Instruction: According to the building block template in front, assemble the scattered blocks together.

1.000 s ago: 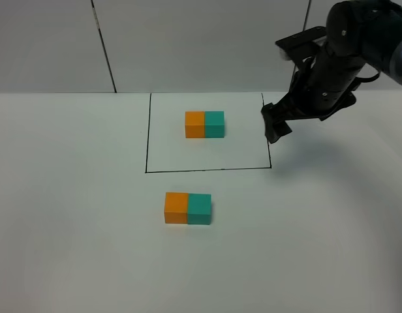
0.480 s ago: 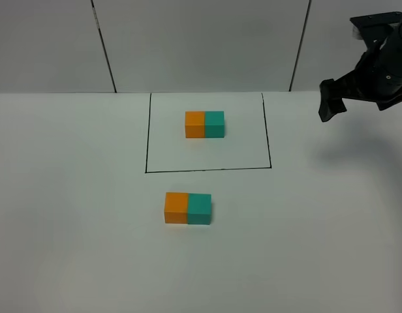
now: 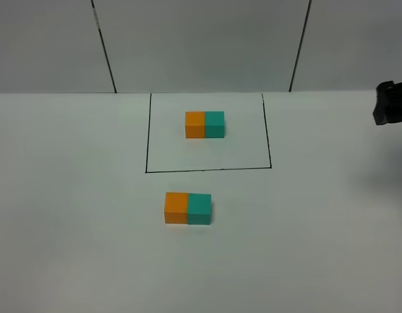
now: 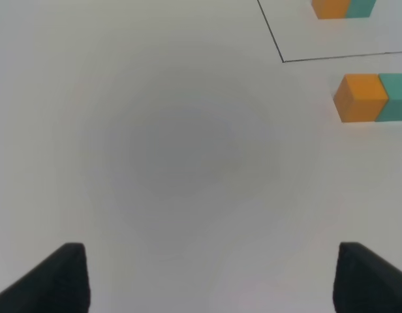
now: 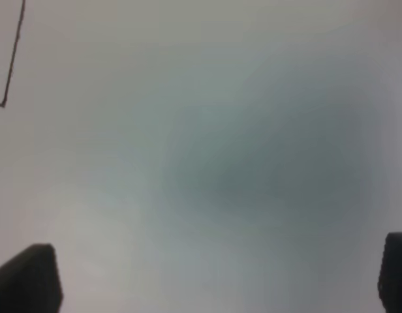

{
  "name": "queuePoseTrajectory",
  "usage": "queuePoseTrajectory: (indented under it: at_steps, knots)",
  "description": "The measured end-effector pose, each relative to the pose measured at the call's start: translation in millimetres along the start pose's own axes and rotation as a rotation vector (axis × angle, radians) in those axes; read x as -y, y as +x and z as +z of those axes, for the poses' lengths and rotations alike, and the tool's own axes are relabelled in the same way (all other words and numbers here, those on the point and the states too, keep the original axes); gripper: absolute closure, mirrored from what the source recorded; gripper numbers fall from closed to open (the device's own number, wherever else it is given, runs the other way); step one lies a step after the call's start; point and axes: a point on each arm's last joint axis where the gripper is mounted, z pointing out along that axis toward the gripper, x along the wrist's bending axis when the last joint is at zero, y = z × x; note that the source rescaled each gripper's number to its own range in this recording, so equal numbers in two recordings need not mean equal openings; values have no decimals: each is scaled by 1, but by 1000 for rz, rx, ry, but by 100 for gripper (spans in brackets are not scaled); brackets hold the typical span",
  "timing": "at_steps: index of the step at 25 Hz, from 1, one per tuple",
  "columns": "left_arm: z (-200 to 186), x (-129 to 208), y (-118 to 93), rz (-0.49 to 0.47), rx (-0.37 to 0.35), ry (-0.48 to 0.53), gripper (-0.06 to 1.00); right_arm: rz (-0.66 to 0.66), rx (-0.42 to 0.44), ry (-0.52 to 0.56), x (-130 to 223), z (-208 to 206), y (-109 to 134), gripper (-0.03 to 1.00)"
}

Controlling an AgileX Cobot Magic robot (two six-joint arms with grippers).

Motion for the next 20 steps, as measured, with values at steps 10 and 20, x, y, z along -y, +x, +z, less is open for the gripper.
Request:
queuePoseTrajectory:
  at_steps: [10, 20]
  knots:
    - [0, 0, 0, 0, 0, 0, 23, 52, 70, -94, 68, -64, 4, -3]
    - [0, 0, 0, 0, 0, 0, 23, 105, 96, -195, 133, -111, 11, -3]
